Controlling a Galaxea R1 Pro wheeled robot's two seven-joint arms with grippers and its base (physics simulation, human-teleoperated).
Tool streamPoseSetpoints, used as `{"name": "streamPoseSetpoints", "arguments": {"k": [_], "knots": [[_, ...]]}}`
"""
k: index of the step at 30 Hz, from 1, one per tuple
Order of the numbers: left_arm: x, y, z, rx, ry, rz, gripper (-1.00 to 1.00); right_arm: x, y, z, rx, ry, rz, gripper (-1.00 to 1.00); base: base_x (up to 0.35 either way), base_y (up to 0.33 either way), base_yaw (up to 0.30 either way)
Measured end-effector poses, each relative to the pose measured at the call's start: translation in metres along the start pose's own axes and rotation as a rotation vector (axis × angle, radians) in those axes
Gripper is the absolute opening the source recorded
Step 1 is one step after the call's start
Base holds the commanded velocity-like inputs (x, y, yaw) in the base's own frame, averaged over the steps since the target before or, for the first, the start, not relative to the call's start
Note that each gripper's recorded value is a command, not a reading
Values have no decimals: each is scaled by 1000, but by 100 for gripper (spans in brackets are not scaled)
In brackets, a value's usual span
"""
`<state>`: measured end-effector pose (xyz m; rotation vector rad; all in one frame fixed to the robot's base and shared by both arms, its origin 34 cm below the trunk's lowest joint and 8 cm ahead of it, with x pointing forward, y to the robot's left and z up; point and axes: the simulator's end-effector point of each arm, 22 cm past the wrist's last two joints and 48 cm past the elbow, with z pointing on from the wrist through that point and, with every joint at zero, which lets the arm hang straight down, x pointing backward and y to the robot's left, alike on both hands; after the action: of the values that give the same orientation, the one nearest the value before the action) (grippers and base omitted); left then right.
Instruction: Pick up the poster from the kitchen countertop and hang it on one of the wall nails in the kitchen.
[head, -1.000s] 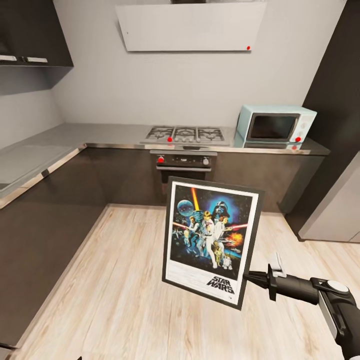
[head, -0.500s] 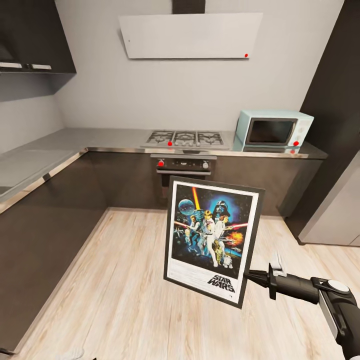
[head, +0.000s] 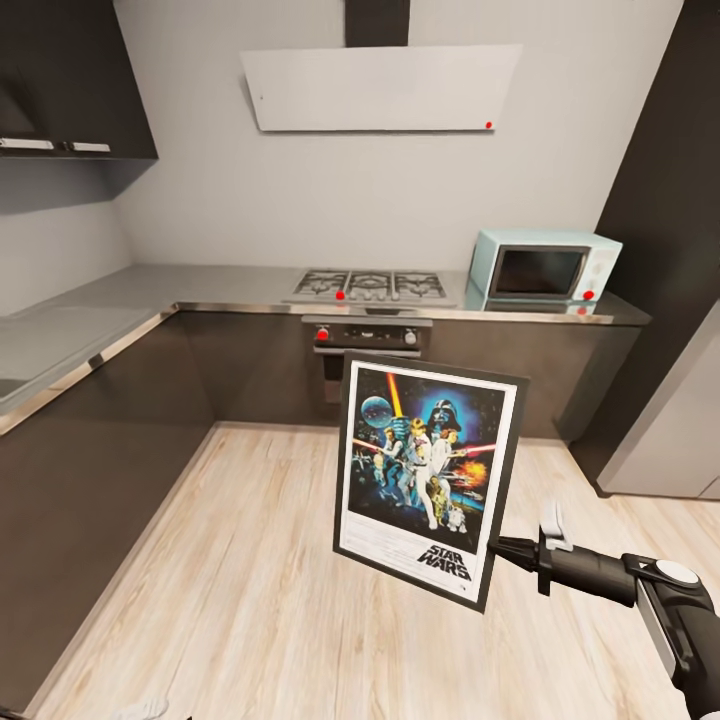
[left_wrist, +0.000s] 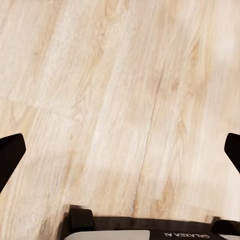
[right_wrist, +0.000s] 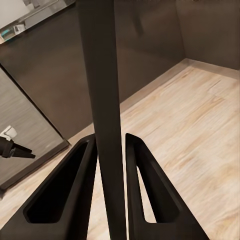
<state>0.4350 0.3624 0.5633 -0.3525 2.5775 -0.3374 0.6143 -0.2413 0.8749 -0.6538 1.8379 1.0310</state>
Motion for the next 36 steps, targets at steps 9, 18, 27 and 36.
{"name": "streamPoseSetpoints", "arguments": {"k": [9, 18, 27, 36], "knots": [[-6, -2, -1, 4, -14, 2, 100, -7, 2, -2, 1, -8, -13, -100, 0, 0, 0], [-12, -5, -2, 8, -28, 5, 100, -13, 5, -3, 1, -16, -26, -100, 0, 0, 0], [-18, -7, -4, 13, -42, 7, 100, -19, 8, -5, 2, -24, -38, -100, 0, 0, 0], [-24, -9, -5, 18, -56, 10, 100, -26, 10, -7, 3, -31, -52, -100, 0, 0, 0]]}}
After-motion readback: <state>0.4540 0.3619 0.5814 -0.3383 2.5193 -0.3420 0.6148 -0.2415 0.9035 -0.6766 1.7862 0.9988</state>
